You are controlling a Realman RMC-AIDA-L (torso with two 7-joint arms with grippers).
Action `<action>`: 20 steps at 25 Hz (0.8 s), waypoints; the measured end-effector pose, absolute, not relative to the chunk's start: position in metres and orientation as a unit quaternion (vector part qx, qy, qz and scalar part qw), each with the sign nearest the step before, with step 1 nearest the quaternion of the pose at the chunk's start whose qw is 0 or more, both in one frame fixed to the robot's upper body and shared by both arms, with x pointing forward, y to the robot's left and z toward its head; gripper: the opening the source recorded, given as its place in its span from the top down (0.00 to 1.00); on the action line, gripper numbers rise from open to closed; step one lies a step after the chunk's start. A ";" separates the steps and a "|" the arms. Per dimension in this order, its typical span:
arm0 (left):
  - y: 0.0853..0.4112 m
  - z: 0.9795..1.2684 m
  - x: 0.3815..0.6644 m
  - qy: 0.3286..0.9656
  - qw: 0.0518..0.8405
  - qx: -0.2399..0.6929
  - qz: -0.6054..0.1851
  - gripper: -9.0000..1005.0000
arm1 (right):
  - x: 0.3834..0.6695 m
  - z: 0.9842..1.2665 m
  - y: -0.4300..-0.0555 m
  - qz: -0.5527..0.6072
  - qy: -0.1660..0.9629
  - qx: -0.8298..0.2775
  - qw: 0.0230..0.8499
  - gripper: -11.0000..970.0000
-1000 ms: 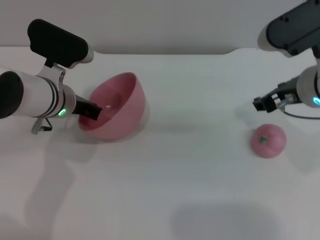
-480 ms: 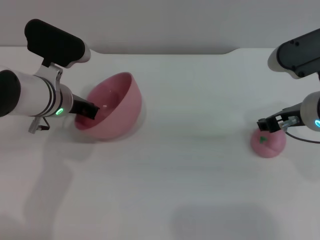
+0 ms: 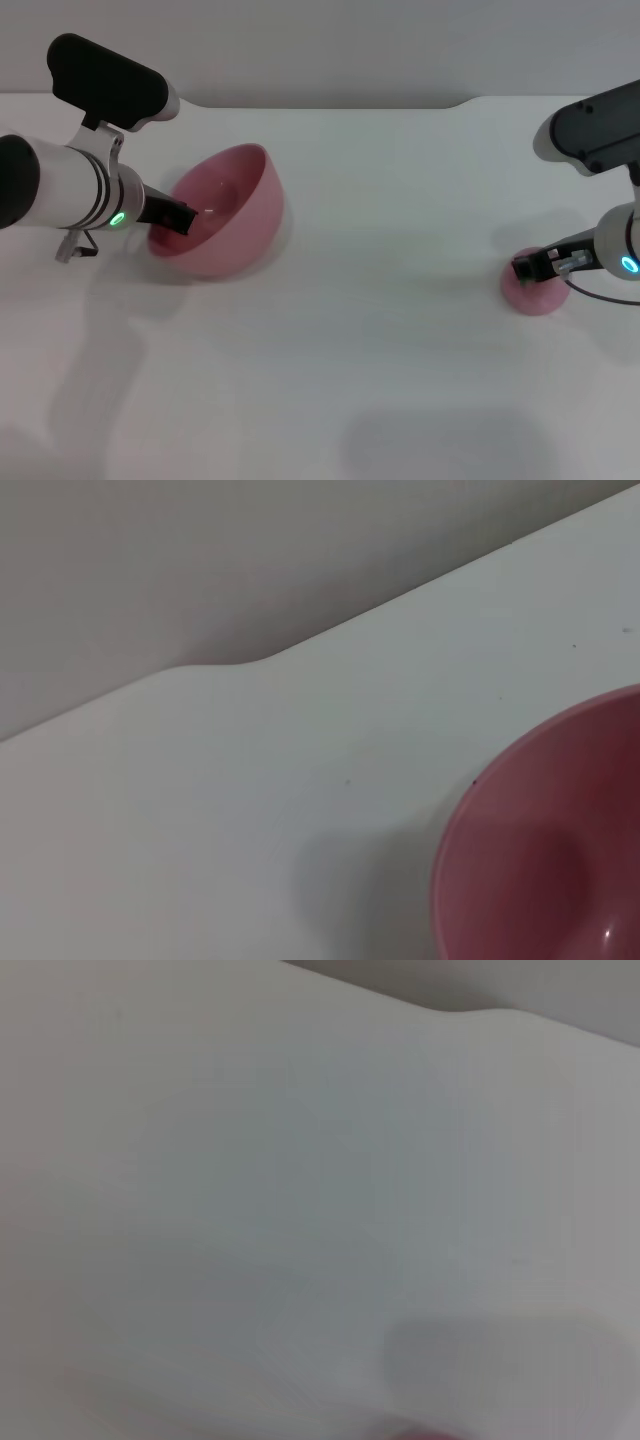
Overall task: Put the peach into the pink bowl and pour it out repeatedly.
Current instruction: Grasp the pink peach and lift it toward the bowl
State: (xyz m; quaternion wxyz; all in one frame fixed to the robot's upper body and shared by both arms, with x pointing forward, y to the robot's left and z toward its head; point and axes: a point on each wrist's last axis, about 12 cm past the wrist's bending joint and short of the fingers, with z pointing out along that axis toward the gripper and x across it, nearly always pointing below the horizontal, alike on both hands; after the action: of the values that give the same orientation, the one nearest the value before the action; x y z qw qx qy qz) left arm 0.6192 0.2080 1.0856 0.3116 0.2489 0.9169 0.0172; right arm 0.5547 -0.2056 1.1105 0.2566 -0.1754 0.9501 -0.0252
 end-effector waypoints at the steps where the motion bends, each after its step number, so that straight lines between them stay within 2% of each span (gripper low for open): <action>1: 0.208 1.086 0.619 0.917 0.312 0.249 0.017 0.93 | 0.555 1.109 -0.206 -0.024 0.950 -0.174 0.256 0.37; 8: 0.205 1.088 0.622 0.915 0.313 0.253 0.018 0.94 | 0.552 1.108 -0.201 -0.027 0.947 -0.189 0.259 0.37; 14: 0.204 1.089 0.622 0.915 0.313 0.254 0.018 0.94 | 0.552 1.106 -0.198 -0.042 0.940 -0.207 0.267 0.57; 20: 0.204 1.089 0.622 0.915 0.312 0.255 0.018 0.94 | 0.555 1.112 -0.195 -0.037 0.933 -0.213 0.288 0.83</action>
State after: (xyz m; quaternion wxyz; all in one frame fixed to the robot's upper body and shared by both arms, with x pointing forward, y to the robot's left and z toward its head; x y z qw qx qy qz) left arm 0.6218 0.2035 1.0886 0.3122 0.2548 0.9150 0.0180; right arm 0.5547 -0.1950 1.1124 0.2878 -0.2131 0.9329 -0.0374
